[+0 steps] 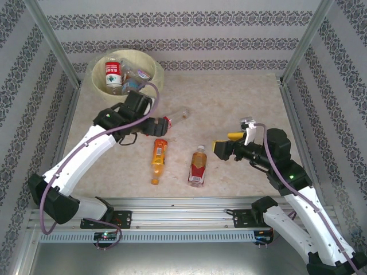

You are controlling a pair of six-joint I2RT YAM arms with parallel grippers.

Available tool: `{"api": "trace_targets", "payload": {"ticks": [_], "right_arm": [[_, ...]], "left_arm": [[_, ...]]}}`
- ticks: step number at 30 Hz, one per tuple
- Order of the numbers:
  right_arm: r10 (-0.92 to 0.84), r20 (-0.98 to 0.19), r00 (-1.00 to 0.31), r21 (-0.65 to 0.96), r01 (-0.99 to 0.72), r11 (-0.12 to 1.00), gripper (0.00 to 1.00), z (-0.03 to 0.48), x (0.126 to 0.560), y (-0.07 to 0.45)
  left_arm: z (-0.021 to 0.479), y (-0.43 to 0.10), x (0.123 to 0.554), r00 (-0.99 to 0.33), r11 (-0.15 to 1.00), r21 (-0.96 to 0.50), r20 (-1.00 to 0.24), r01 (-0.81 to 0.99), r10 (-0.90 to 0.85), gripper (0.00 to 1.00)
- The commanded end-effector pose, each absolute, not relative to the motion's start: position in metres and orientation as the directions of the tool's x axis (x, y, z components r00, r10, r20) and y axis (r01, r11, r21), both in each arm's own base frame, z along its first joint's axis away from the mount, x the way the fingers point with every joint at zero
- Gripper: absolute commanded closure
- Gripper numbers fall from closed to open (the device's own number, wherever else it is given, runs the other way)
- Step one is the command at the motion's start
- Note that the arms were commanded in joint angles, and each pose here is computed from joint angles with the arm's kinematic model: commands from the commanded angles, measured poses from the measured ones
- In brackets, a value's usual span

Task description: Put the plastic bottles in the bin

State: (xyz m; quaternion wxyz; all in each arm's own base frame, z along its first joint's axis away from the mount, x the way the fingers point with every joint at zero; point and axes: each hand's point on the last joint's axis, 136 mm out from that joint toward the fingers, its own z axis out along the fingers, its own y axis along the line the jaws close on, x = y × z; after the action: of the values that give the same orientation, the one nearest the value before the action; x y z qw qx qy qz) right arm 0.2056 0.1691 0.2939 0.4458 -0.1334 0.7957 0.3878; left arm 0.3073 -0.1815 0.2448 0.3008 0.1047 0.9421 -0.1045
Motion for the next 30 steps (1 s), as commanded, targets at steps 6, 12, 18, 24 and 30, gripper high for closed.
{"api": "trace_targets", "payload": {"ticks": [6,12,18,24,30], "right_arm": [[0.134,-0.827,-0.546,0.490,-0.581,0.650,0.02,0.301,0.201,0.171],[0.137,-0.828,-0.543,0.488,-0.581,0.651,0.02,0.299,0.198,0.169],[0.152,-0.830,-0.536,0.493,-0.579,0.649,0.02,0.295,0.196,0.167],[0.142,-0.825,-0.546,0.493,-0.576,0.652,0.02,0.289,0.198,0.169],[0.145,-0.821,-0.552,0.499,-0.570,0.653,0.02,0.284,0.198,0.168]], "left_arm": [[0.196,-0.218,0.300,-0.819,0.961,-0.081,-0.545,0.265,0.180,0.00],[0.152,-0.221,0.300,-0.867,0.973,-0.044,-0.465,0.225,0.180,0.00],[0.118,-0.218,0.302,-0.899,0.980,0.019,-0.394,0.199,0.191,0.00],[0.087,-0.218,0.302,-0.932,0.986,0.045,-0.320,0.163,0.169,0.03],[0.073,-0.204,0.300,-0.947,0.986,0.104,-0.284,0.127,0.152,0.03]]}}
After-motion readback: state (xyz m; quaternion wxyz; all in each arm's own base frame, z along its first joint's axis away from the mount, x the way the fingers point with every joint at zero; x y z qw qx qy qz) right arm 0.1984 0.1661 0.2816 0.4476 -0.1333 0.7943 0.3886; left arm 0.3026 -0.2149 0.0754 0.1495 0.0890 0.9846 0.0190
